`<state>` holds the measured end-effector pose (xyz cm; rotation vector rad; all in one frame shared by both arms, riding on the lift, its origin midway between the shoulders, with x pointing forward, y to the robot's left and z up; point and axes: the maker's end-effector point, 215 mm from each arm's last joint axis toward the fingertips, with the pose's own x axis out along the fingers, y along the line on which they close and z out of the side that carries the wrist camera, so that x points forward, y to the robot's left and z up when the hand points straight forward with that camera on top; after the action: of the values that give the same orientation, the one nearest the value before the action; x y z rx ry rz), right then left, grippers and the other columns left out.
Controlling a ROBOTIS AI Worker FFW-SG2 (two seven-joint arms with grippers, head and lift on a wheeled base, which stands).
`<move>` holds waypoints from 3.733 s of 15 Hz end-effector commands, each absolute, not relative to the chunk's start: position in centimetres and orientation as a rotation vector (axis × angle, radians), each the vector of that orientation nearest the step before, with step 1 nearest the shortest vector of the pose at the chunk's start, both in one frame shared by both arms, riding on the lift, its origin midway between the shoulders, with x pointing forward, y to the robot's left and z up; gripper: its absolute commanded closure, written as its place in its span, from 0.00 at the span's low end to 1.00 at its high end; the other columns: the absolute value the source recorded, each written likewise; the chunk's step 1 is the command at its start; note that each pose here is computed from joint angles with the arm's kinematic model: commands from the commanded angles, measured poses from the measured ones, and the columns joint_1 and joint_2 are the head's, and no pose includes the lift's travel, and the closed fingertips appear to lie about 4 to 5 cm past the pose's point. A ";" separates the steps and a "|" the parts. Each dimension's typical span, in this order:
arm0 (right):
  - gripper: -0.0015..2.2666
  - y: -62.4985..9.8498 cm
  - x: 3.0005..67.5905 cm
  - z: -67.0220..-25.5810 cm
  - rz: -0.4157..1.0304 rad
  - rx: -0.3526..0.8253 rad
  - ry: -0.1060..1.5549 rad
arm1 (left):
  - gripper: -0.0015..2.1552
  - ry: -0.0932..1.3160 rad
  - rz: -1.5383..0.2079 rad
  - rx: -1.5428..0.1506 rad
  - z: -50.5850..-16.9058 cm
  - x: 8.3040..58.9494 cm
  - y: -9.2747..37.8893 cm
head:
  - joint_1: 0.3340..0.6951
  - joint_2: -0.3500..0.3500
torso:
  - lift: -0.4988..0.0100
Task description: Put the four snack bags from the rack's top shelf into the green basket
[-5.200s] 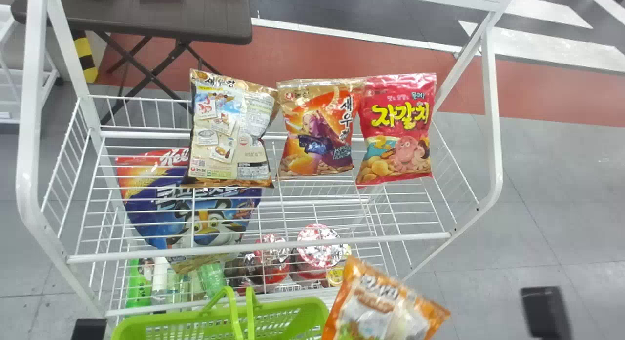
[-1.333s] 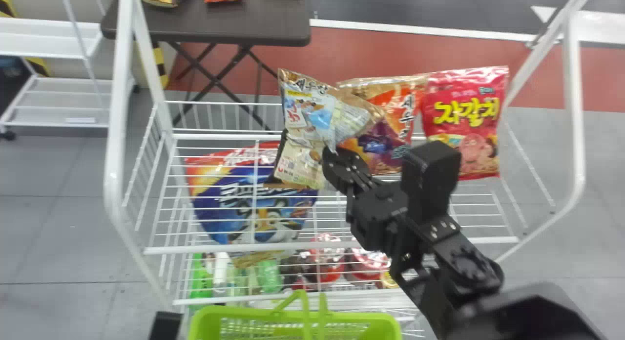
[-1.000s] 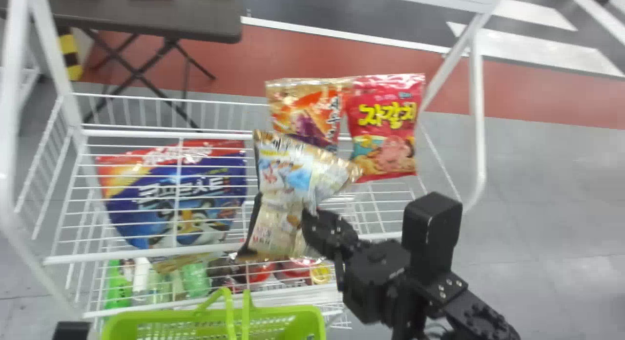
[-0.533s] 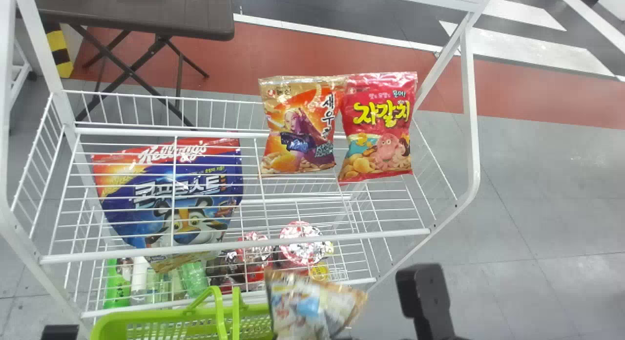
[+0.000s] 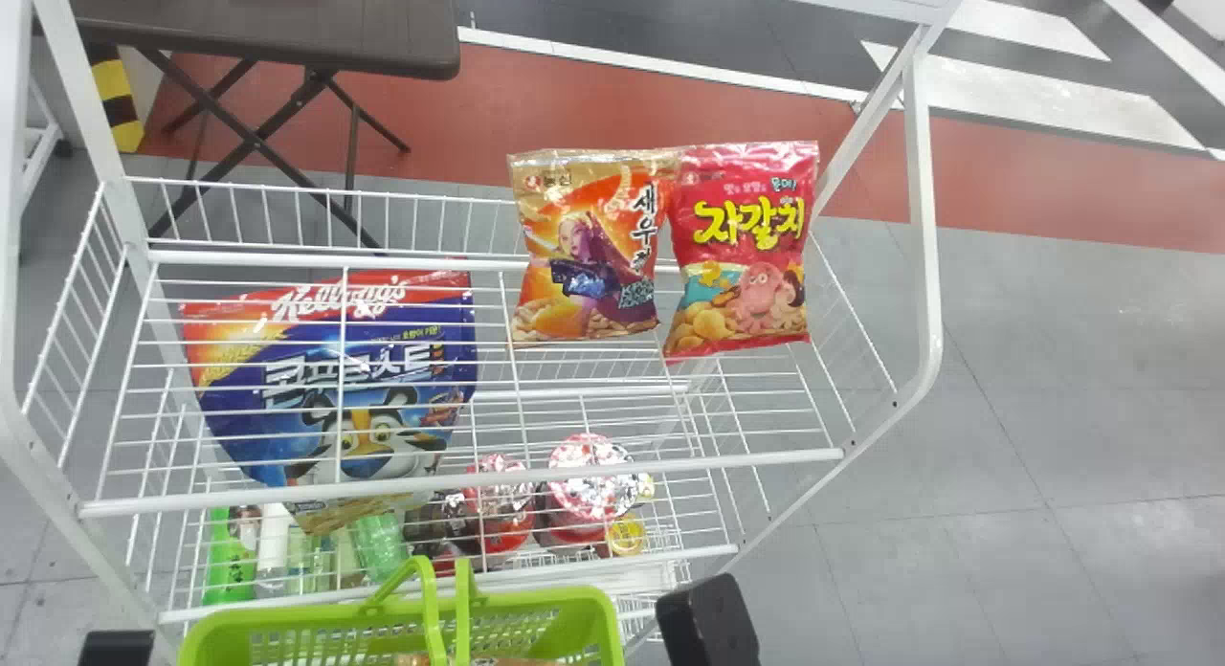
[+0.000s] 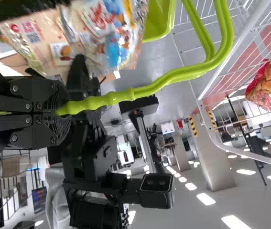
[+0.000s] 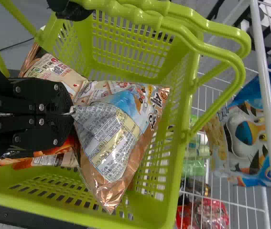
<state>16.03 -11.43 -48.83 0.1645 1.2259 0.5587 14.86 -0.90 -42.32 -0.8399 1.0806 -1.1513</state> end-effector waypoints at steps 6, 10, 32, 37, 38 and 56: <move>0.02 -12.3 22.2 -46.2 0.560 0.133 0.993 | 0.99 1.081 -1.151 -0.838 -42.2 14.7 -0.9 | 1.00 0.00 | 0.98; 0.02 -14.1 33.3 -40.3 0.463 0.013 0.527 | 0.99 1.082 -1.159 -0.834 -41.9 14.3 -1.1 | 1.00 0.00 | 0.98; 0.58 -21.7 55.0 -41.5 0.173 -0.091 0.315 | 0.99 1.115 -1.172 -0.821 -42.2 13.7 -1.4 | 1.00 0.00 | 0.98; 0.89 -21.1 53.2 -40.6 0.203 -0.057 0.299 | 0.99 1.113 -1.173 -0.819 -42.1 13.6 -1.3 | 1.00 0.00 | 0.98; 0.89 -20.7 52.3 -39.3 0.216 -0.042 0.273 | 0.99 1.113 -1.173 -0.820 -42.1 13.7 -1.3 | 1.00 0.00 | 0.98; 0.89 -26.4 24.5 -45.2 0.334 0.272 0.943 | 0.99 1.075 -1.117 -0.816 -42.5 15.3 -0.4 | 1.00 0.00 | 0.98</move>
<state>26.80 -25.97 -43.81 0.2381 0.8405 0.3506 15.15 -0.29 -42.55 -0.8156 1.0791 -1.1155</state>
